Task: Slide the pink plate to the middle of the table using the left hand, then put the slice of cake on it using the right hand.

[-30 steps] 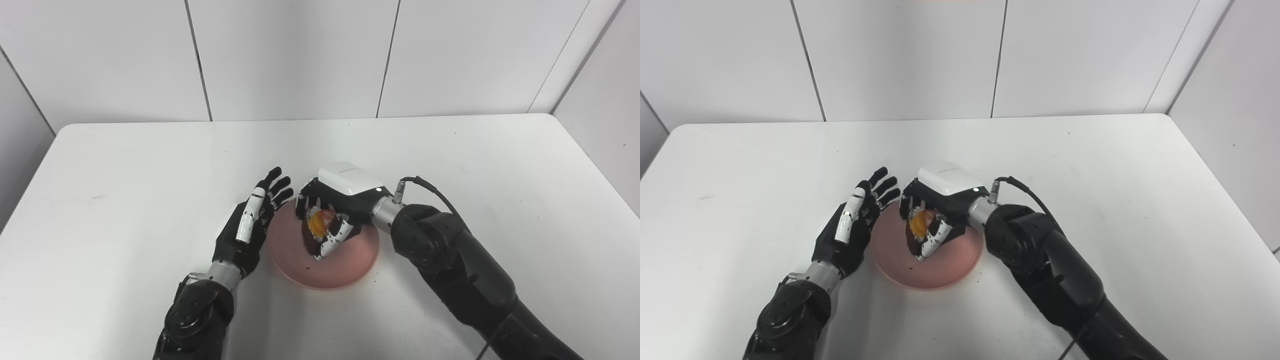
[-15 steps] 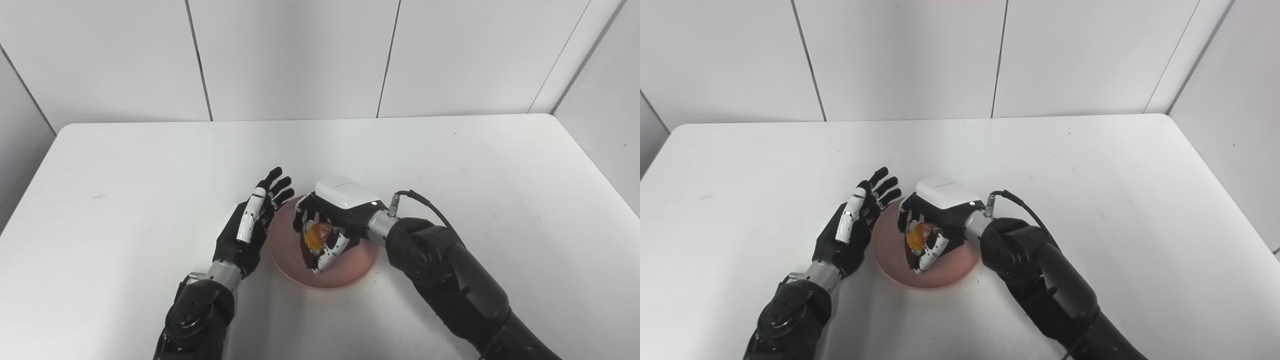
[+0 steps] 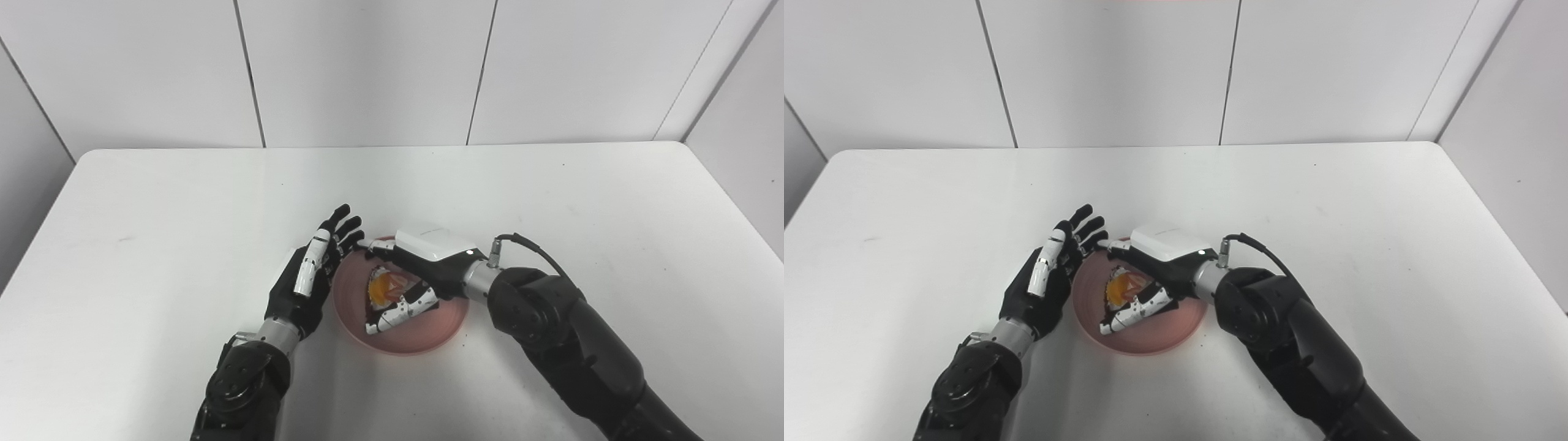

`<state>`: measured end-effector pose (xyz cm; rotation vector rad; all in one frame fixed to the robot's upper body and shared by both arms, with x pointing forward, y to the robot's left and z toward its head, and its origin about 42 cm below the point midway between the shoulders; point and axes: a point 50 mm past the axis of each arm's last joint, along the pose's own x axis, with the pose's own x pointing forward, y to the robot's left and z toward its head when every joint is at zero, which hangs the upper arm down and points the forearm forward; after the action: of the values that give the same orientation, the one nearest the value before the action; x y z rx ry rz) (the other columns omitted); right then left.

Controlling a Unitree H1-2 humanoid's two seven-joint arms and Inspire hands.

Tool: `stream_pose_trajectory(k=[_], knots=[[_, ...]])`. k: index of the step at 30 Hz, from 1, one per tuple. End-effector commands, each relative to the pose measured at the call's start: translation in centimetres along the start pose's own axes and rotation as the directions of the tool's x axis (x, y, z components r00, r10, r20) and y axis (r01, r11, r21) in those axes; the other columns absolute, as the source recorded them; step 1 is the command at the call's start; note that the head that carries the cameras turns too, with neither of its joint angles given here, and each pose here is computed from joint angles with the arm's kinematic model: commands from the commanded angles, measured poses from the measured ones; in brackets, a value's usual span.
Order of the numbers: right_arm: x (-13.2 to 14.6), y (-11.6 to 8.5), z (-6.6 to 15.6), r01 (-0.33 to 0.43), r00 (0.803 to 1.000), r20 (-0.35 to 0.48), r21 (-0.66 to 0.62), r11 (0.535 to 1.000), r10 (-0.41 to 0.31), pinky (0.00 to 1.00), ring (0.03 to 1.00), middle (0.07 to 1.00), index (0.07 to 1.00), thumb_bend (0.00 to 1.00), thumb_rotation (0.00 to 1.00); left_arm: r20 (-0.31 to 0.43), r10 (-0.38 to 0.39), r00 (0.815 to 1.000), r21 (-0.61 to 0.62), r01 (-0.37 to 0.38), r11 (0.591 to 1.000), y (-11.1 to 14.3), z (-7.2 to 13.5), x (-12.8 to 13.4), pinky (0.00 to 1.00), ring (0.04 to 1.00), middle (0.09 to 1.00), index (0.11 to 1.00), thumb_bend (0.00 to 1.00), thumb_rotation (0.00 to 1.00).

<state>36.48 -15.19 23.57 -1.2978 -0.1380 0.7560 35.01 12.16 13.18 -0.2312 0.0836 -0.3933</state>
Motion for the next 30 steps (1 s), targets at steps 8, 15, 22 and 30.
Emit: stream_pose_trajectory(k=[8,15,22,30], knots=[[-1.3,-3.1,0.0,0.052,0.998,0.019,-0.006,0.999,-0.052,0.83,0.942,0.995,1.000,1.00,0.82,-0.071,0.018,0.997,-0.011,-0.019,1.000,0.2,-1.3,-0.2,0.93,0.922,0.931,0.936,0.38,1.00],[-2.6,-3.7,-0.5,0.119,0.992,0.039,0.009,0.993,-0.119,0.79,0.919,0.972,0.998,1.00,0.88,-0.073,0.013,0.997,-0.015,-0.014,1.000,0.2,-1.2,-0.3,0.93,0.926,0.936,0.934,0.38,1.00],[-4.4,-3.6,-1.7,0.375,0.920,0.064,0.150,0.915,-0.387,0.70,0.830,0.911,0.955,0.93,0.96,-0.045,0.041,0.998,-0.016,-0.041,0.999,0.4,-0.9,-0.6,0.93,0.935,0.940,0.930,0.38,1.00],[-6.2,-0.6,-3.1,0.504,0.852,-0.104,0.423,0.753,-0.513,0.83,0.952,0.989,0.995,0.78,1.00,0.045,0.117,0.992,0.024,-0.118,0.993,0.6,-0.5,-1.7,0.96,0.960,0.966,0.963,0.42,1.00]])
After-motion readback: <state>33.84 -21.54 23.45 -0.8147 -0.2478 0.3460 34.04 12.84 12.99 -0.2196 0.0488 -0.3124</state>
